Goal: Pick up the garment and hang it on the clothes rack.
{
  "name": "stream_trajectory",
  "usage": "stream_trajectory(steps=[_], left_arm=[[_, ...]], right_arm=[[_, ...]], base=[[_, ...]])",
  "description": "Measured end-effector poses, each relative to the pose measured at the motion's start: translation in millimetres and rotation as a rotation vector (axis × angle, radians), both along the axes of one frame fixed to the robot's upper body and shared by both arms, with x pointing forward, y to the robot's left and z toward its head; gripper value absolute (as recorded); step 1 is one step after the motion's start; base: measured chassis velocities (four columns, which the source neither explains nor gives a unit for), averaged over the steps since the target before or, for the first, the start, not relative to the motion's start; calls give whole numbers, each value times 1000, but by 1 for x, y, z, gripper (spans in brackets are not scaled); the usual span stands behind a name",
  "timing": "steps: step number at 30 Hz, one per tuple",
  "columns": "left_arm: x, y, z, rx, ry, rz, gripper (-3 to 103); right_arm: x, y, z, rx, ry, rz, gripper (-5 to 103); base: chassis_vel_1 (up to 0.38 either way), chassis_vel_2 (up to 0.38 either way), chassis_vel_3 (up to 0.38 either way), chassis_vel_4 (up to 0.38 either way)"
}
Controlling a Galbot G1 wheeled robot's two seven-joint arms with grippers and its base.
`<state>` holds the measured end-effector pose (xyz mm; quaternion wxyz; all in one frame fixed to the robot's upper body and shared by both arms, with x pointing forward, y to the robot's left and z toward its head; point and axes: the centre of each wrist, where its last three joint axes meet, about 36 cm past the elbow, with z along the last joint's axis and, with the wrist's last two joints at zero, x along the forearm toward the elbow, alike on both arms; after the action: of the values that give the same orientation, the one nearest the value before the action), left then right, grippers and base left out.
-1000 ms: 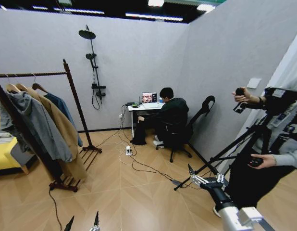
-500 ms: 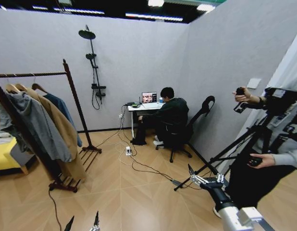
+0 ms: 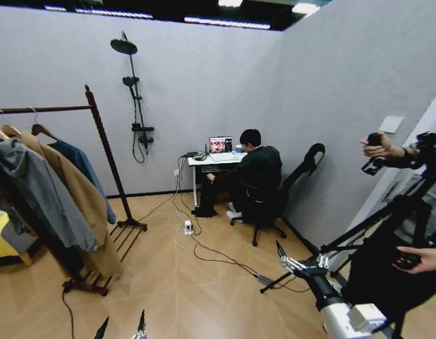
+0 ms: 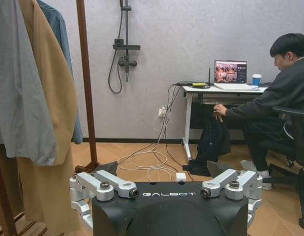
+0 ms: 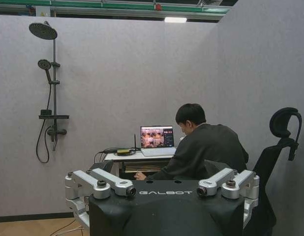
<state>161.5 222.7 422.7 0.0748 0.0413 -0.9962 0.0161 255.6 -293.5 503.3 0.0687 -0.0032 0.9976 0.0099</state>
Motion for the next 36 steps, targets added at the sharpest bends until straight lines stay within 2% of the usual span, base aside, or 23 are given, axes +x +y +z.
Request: stream_trajectory(steps=[7,36], left_arm=[[0,0,0,0,0,0,100],[0,0,0,0,0,0,100]], right_arm=[[0,0,0,0,0,0,100],[0,0,0,0,0,0,100]], base=[[-73,90,83,-62],[22,-24,-20,21]])
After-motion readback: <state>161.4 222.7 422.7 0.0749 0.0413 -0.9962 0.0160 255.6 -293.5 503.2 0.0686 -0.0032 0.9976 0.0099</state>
